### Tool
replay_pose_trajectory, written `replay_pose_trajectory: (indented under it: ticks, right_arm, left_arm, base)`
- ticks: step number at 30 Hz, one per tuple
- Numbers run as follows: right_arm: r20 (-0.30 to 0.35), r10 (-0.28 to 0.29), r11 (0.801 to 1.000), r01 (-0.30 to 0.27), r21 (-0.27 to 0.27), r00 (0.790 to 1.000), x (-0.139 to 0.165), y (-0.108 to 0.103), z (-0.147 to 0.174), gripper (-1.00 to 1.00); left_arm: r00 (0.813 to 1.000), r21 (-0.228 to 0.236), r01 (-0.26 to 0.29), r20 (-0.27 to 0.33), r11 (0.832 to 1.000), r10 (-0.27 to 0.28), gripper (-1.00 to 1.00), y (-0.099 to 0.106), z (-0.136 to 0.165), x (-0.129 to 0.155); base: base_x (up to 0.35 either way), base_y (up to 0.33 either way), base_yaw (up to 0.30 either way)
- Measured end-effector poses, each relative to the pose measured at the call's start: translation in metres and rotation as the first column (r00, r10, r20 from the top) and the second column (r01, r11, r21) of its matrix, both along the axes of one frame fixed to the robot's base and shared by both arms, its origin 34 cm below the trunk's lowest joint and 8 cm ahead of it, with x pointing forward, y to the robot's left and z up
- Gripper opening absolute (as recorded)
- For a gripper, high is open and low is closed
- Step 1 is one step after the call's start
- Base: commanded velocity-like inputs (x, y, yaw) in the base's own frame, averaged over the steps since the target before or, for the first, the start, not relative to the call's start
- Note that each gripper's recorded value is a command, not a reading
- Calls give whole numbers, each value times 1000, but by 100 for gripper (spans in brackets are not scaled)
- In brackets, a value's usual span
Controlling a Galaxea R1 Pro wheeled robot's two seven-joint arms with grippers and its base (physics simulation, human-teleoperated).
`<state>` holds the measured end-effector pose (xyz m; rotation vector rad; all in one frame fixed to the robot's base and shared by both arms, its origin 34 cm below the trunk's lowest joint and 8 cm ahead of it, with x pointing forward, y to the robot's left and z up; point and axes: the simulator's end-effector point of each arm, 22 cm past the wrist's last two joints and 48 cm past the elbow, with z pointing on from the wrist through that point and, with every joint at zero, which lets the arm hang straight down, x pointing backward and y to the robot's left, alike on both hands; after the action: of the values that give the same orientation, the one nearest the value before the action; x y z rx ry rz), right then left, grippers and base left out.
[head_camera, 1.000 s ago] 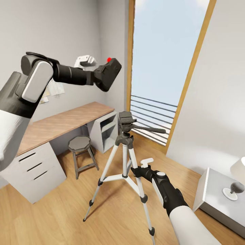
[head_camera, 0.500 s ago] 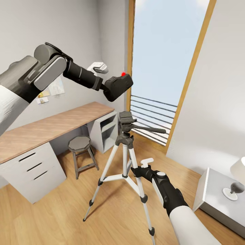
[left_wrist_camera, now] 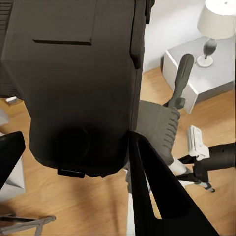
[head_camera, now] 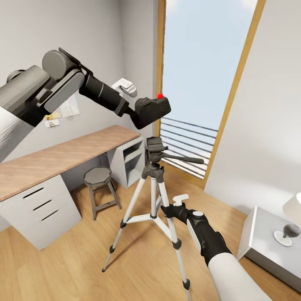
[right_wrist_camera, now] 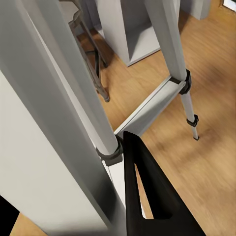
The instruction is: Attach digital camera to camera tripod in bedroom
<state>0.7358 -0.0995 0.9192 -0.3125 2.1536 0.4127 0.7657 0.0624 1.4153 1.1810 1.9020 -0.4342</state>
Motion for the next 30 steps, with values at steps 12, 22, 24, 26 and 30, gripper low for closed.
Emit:
replay_pose_trajectory:
  ticks: [12,22,24,26,30]
  right_arm:
    - [0,0,1000,0,0,1000,0,0,0,-100]
    - [0,1,1000,-1,-1,1000,0,0,0,-100]
    - [0,1,1000,-1,-1,1000,0,0,0,-100]
    - [0,2,1000,-2,-1,1000,0,0,0,-100]
    - [0,2,1000,-2,-1,1000,0,0,0,-100]
  left_arm:
    - [996,1,82,39,997,-82,-100,-11,6,-12]
    - [992,-5,110,55,994,-110,-100,-17,8,-15]
    - [993,-3,109,48,994,-108,-100,-17,7,-16]
    - [993,0,107,40,994,-107,-100,-17,6,-18]
    - [994,15,109,24,994,-110,-100,-20,5,-27]
  base:
    - [0,0,0]
    - [0,0,0]
    - [0,0,0]
    - [0,0,0]
    - [0,0,0]
